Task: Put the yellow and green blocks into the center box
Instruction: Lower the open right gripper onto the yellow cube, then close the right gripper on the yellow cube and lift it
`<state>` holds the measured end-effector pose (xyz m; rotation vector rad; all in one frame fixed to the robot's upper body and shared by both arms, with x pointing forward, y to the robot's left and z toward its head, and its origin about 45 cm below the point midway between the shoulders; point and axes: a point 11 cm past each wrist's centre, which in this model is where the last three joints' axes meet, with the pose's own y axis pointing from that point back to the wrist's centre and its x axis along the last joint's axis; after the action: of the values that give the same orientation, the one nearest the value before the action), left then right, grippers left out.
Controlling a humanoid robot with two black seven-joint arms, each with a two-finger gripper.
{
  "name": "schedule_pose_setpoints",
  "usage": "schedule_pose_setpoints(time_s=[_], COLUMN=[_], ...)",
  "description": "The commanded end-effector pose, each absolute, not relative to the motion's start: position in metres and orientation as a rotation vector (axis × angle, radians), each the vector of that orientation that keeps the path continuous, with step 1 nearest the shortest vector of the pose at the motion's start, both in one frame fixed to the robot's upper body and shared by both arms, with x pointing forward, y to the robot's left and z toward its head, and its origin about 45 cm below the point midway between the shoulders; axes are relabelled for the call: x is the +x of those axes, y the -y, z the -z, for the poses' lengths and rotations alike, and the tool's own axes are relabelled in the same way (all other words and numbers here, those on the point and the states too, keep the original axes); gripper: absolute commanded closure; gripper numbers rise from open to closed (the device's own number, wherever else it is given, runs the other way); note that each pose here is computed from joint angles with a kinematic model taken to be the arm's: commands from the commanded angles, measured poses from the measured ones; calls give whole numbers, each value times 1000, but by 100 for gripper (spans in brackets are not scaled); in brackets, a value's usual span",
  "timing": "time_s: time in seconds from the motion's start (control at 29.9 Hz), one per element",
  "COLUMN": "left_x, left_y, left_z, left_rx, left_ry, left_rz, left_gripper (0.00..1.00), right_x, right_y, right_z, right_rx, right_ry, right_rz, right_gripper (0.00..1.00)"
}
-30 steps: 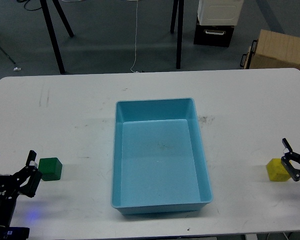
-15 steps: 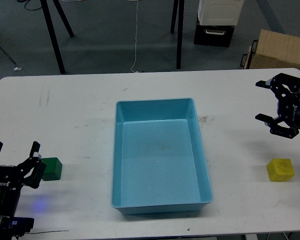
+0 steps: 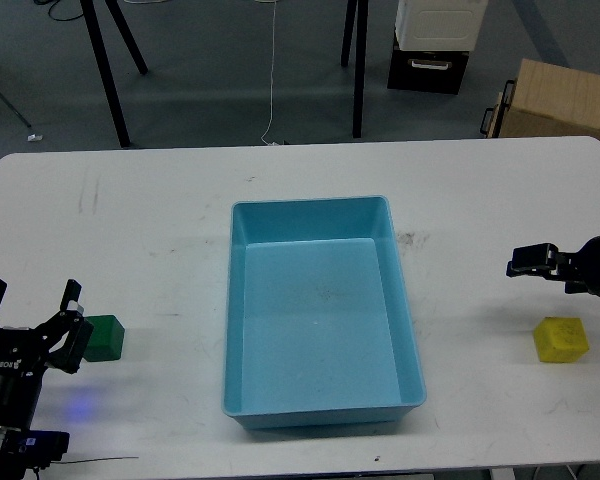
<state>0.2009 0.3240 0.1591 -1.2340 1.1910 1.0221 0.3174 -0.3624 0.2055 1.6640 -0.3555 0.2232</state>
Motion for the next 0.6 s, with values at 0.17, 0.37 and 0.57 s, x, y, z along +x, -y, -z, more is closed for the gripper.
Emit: schedule_pose_setpoints(time_s=[0.17, 0.37, 0.57], left_x=[203, 203, 201], left_y=[-320, -320, -321], left_z=[-159, -158, -153], left_rx=[-1194, -1192, -1191], left_ry=[-1176, -1178, -1189], left_rz=[-1029, -1029, -1044], left_gripper=[0, 0, 0], right_x=[300, 286, 285], right_y=[358, 356, 351], right_z=[-181, -167, -164], right_rx=[1638, 1647, 1657], right_ry=[266, 240, 279], right_rz=[-206, -175, -201], right_gripper=[0, 0, 39])
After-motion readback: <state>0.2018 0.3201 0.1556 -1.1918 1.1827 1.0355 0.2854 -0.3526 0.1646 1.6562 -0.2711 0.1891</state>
